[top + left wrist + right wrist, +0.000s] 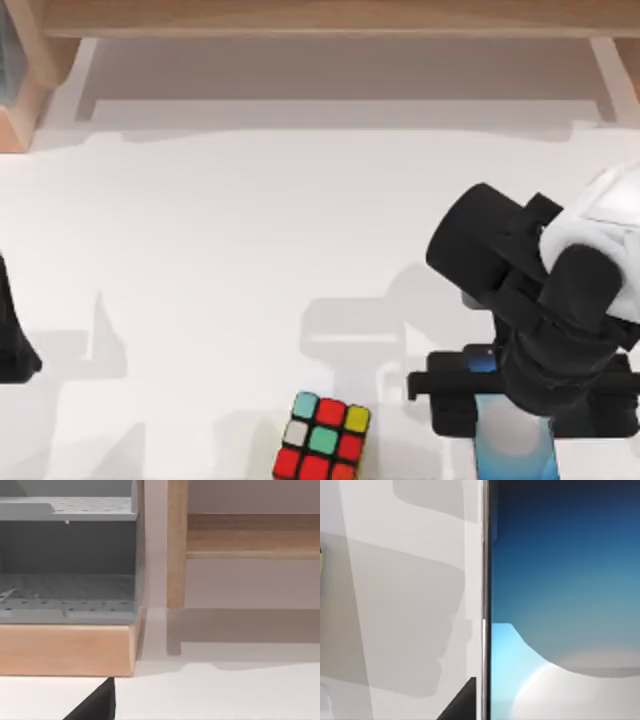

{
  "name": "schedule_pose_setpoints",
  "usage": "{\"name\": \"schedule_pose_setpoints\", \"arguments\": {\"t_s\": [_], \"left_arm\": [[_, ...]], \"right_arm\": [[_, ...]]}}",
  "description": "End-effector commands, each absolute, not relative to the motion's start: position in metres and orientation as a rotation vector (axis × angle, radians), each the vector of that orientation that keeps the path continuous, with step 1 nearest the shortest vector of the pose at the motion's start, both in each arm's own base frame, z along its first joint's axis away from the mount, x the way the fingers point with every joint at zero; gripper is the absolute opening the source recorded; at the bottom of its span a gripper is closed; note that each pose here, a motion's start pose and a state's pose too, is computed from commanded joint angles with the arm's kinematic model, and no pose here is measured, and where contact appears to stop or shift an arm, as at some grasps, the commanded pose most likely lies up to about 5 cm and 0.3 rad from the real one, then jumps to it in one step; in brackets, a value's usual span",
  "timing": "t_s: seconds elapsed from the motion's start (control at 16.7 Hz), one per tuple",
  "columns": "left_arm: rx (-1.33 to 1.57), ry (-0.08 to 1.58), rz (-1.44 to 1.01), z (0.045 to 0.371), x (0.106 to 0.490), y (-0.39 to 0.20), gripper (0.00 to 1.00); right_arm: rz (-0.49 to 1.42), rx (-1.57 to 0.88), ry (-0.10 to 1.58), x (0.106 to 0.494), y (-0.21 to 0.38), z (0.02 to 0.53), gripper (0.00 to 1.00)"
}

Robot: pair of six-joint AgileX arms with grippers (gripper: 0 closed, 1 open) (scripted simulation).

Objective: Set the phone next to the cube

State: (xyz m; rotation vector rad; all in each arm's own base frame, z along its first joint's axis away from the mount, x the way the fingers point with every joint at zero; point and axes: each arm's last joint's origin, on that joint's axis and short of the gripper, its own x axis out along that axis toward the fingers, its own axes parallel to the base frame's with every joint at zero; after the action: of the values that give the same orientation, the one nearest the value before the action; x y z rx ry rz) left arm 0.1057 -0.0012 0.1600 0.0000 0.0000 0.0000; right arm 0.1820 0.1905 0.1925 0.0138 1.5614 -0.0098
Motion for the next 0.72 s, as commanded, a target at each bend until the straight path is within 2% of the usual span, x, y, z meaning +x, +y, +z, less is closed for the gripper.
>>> {"name": "schedule_pose_setpoints", "arguments": {"t_s": [0.72], "left_arm": [[0.0,0.0,0.0,0.16,0.1057,-0.0012,1.0]], "right_arm": [[0.028,0.045,1.522,0.1844,0.1949,0.1895,0.0]]}}
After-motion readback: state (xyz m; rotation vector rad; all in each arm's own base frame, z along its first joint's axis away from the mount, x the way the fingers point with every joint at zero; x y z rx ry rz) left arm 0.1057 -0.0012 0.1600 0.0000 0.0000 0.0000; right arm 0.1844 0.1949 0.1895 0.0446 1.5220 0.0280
